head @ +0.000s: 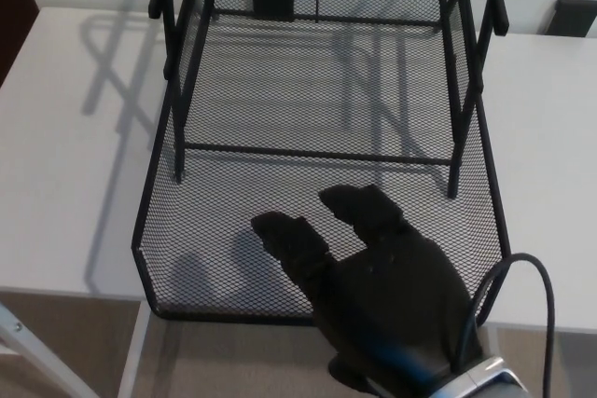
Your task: The robot walks towards a file tray kept in the middle of a desk and uses its right hand to grab a tray and pulls it out towards itself
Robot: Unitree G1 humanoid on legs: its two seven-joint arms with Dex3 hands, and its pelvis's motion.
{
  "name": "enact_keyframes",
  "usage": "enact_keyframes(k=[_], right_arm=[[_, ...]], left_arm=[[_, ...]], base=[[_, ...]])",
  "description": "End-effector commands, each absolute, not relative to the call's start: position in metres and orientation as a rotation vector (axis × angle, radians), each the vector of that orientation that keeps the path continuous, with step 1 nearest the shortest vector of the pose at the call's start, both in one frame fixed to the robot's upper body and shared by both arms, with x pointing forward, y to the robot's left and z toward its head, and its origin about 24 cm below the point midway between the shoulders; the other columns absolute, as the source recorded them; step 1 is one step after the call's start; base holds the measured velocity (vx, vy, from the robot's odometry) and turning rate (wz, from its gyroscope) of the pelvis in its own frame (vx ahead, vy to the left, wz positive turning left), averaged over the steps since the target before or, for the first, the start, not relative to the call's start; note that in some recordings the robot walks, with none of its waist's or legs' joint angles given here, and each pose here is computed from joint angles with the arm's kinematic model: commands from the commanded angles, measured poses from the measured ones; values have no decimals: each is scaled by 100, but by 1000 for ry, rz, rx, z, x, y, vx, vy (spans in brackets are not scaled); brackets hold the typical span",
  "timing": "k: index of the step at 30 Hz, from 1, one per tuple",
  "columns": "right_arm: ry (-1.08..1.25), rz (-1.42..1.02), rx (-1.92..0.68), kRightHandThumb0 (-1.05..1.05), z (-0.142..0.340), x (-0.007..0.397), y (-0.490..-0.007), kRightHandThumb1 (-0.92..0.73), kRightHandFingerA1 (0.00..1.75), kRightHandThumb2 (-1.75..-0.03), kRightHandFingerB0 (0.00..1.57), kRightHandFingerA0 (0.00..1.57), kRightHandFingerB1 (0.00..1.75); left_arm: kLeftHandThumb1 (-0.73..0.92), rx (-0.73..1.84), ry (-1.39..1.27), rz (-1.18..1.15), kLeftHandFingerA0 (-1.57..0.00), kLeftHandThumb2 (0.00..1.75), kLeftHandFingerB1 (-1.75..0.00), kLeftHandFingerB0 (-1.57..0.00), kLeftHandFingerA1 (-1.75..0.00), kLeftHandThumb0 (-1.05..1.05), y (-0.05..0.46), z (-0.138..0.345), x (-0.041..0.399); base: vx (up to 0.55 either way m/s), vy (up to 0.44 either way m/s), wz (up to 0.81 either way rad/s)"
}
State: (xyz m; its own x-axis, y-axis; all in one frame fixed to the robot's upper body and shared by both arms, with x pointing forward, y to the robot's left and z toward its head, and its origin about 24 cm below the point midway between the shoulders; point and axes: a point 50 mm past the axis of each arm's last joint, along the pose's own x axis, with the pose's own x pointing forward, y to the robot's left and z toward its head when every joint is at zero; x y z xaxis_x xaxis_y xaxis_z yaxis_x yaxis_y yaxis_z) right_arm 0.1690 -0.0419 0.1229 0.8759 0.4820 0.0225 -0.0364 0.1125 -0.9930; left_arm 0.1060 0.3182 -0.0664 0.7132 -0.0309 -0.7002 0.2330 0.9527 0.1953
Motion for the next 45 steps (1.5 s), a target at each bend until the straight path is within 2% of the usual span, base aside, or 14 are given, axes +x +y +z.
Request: enact_keyframes(k=[1, 3, 4, 5, 10, 11, 12, 13, 15, 21, 22, 25, 30, 45], right_arm=[[-507, 503, -1097, -31, 169, 121, -46, -15, 54, -78, 0, 4, 48], [-550, 494, -1035, -59, 181, 122, -52, -43, 37, -54, 16, 7, 31], [-583, 500, -998, -33, 186, 125, -54, -16, 54, -79, 0, 5, 48], [-590, 521, -969, -58, 187, 127, -55, -37, 44, -71, 8, 4, 38], [-779, 532, -802, -60, 202, 131, -105, -39, 40, -52, 11, 1, 29], [-846, 467, -803, -32, 211, 131, -122, 0, 57, -71, 0, 6, 50], [-874, 438, -810, -32, 216, 131, -130, 0, 57, -71, 0, 6, 50], [-912, 424, -830, -74, 231, 134, -145, -28, 53, -63, 8, 0, 47], [-953, 438, -771, -69, 251, 121, -173, -37, 54, -52, 9, 0, 45], [-905, 132, -907, -66, 297, 96, -224, -33, 69, -52, 24, 0, 49], [-877, 80, -952, -54, 302, 93, -230, -29, 60, -72, 22, 4, 52], [-829, 60, -975, -61, 314, 82, -253, -34, 59, -52, 35, 17, 43], [-838, 71, -762, -57, 326, 60, -296, -22, 59, -61, 42, 36, 51], [-852, 60, -647, -63, 332, 48, -312, -24, 62, -65, 32, 28, 54]], left_arm=[[43, 319, 766, -158, -58, 70, -48, -51, -50, -45, 322, -62, 108], [42, 345, 751, -172, -57, 71, -49, -51, -50, -46, 321, -60, 108], [49, 343, 752, -171, -63, 55, -39, -54, -40, -39, 321, -61, 108], [42, 339, 754, -170, -58, 71, -48, -49, -50, -47, 321, -61, 108], [44, 327, 770, -166, -59, 69, -47, -49, -50, -40, 321, -63, 105], [44, 312, 769, -157, -58, 67, -47, -51, -49, -39, 322, -63, 106], [44, 306, 767, -153, -58, 67, -47, -51, -49, -39, 323, -63, 106], [43, 307, 765, -150, -58, 69, -48, -51, -50, -42, 324, -63, 106], [42, 295, 767, -152, -58, 69, -48, -51, -50, -43, 324, -63, 106], [50, 316, 771, -141, -63, 55, -39, -56, -40, -35, 328, -64, 107], [50, 317, 775, -137, -63, 55, -39, -55, -40, -34, 329, -64, 106], [49, 308, 782, -133, -63, 55, -39, -55, -41, -34, 329, -65, 105], [50, 322, 795, -141, -61, 55, -39, -54, -40, -35, 326, -68, 100], [50, 329, 781, -155, -62, 55, -39, -54, -40, -35, 325, -67, 107]], base=[[0, 0, 0], [0, 0, 0], [0, 0, 0], [0, 0, 0], [0, 0, 0], [0, 0, 0], [0, 0, 0], [0, 0, 0], [0, 0, 0], [0, 0, 0], [0, 0, 0], [0, 0, 0], [0, 0, 0], [0, 0, 0]])
